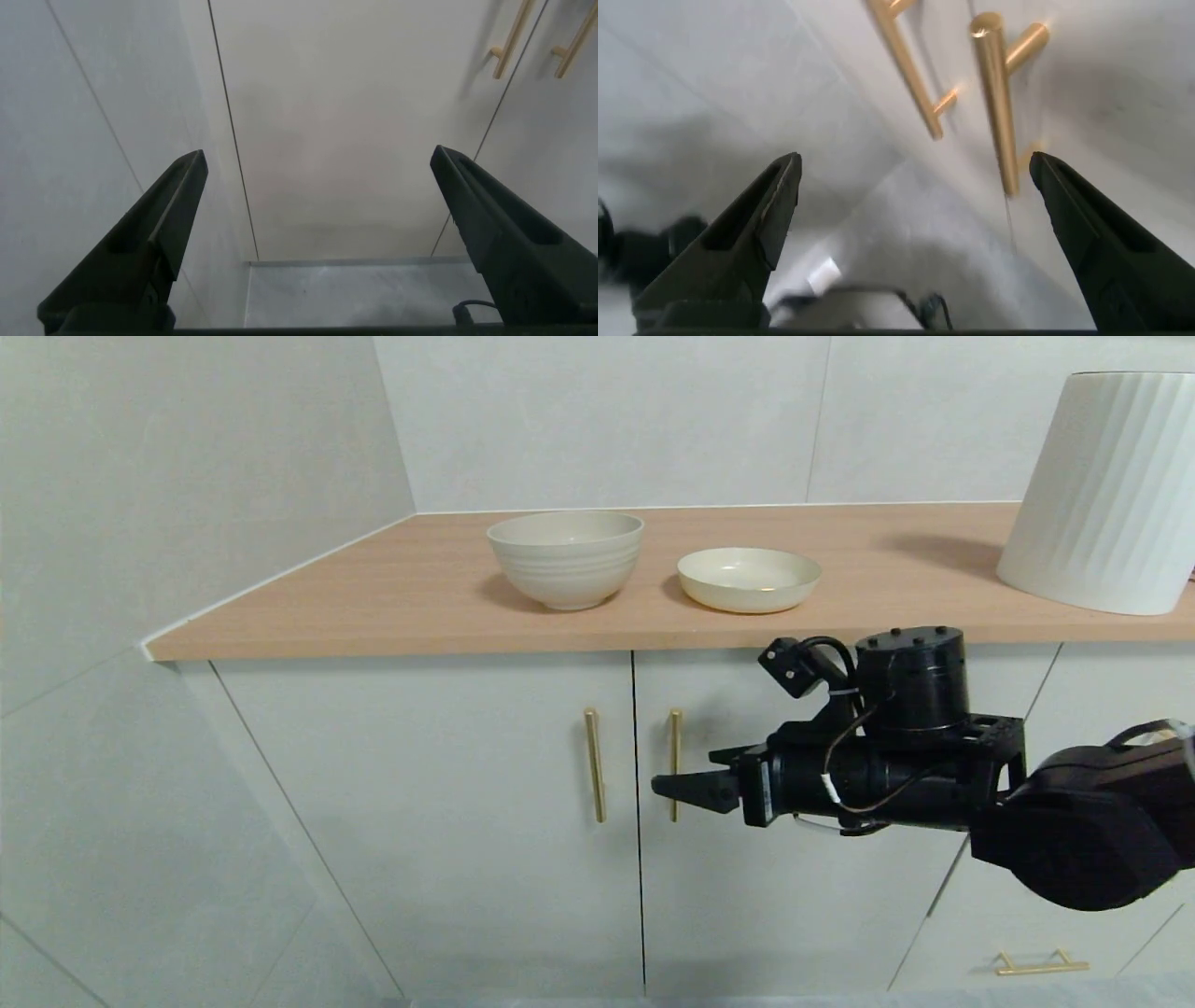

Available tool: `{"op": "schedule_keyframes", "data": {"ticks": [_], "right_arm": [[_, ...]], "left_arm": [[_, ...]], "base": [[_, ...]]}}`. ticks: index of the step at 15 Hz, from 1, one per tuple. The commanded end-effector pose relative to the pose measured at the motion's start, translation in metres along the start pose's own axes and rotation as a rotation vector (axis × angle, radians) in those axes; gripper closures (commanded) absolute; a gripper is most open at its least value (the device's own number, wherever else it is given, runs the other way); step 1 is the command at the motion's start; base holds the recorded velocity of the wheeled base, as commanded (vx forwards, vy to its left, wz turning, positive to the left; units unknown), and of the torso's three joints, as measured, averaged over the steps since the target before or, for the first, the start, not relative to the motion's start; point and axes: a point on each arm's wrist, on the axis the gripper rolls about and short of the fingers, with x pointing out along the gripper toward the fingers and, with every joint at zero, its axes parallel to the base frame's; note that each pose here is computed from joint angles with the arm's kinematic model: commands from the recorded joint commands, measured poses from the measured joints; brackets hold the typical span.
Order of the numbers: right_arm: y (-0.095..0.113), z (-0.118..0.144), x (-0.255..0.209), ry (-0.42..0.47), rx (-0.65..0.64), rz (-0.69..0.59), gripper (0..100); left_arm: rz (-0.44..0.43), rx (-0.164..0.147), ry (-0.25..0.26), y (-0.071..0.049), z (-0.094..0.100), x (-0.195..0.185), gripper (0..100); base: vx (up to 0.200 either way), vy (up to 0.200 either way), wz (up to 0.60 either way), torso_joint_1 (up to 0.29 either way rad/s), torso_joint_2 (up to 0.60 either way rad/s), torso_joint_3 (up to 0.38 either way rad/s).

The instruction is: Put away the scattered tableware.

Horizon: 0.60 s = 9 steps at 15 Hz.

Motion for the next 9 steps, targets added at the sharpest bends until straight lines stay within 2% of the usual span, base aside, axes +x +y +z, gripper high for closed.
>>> {"op": "schedule_keyframes", "data": {"ticks": [1, 9], "right_arm": [[-0.014, -0.022, 0.024, 0.041, 0.044, -0.010, 0], [-0.016, -0.031, 0.045, -0.046, 0.082, 0.010, 0]], "left_arm": [[0.000, 0.000, 0.000, 0.000, 0.000, 0.000, 0], [0.000, 0.000, 0.000, 0.000, 0.000, 0.000, 0]], "base": [[0.000, 0.000, 0.00, 0.000, 0.00, 0.000], [0.000, 0.000, 0.00, 0.000, 0.00, 0.000]]}}
